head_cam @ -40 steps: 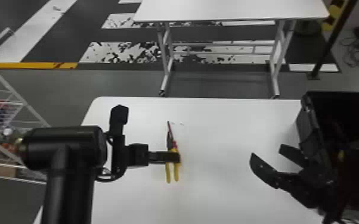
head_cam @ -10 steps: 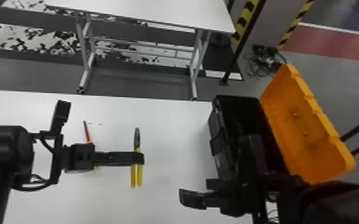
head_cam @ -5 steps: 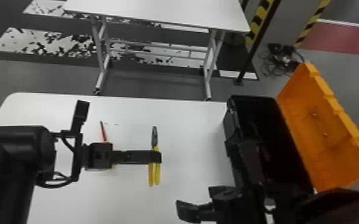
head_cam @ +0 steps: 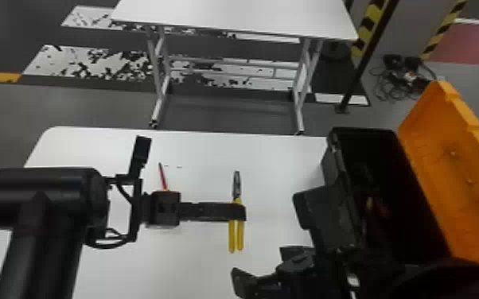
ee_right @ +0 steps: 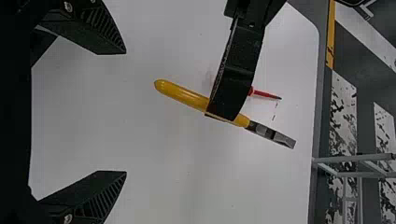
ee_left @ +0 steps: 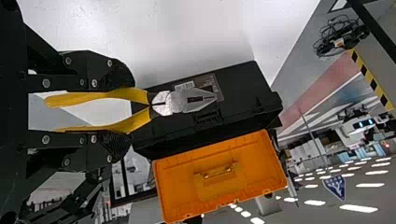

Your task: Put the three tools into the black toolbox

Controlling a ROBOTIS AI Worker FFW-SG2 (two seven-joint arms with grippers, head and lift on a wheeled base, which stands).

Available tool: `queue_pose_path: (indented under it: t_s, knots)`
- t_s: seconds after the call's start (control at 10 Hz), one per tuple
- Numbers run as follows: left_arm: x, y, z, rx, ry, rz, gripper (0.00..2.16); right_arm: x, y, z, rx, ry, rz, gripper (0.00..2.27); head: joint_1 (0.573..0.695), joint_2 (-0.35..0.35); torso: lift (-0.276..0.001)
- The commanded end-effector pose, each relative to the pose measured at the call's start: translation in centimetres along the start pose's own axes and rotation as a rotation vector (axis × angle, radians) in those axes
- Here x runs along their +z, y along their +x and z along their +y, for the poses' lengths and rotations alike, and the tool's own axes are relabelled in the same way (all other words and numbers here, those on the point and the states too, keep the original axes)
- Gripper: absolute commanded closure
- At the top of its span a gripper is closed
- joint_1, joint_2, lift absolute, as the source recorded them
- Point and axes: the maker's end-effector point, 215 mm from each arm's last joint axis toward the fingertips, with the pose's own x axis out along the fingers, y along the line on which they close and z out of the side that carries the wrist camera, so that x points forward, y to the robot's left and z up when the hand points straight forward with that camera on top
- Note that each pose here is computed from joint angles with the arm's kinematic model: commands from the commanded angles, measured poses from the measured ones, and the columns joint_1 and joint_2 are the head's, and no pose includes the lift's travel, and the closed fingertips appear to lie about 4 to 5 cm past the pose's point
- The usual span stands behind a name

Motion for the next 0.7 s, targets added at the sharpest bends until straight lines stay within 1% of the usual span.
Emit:
queue_pose_path:
  t_s: [0.0,0.1,0.2,0.6]
  knots:
    - [-0.3,0.5,-0.4,-0.005,0.005,0.013,1.86,0.4,0.5,0.1,-0.003,0.000,0.005,0.08,0.695,-0.064,-0.051]
    - [-0.4,0.8,-0.4,0.001,0.010,0.021,1.86,0.7,0.5,0.1,-0.002,-0.002,0.000,0.08,0.695,-0.063,-0.051]
    - [-0.7,0.9,-0.5,0.000,0.003,0.029,1.86,0.9,0.7,-0.2,-0.003,-0.003,0.001,0.08,0.695,-0.065,-0.051]
    - [-1.2,1.0,-0.1,0.008,0.005,0.029,1.86,1.5,2.4,-0.2,0.027,-0.004,0.023,0.08,0.695,-0.063,-0.051]
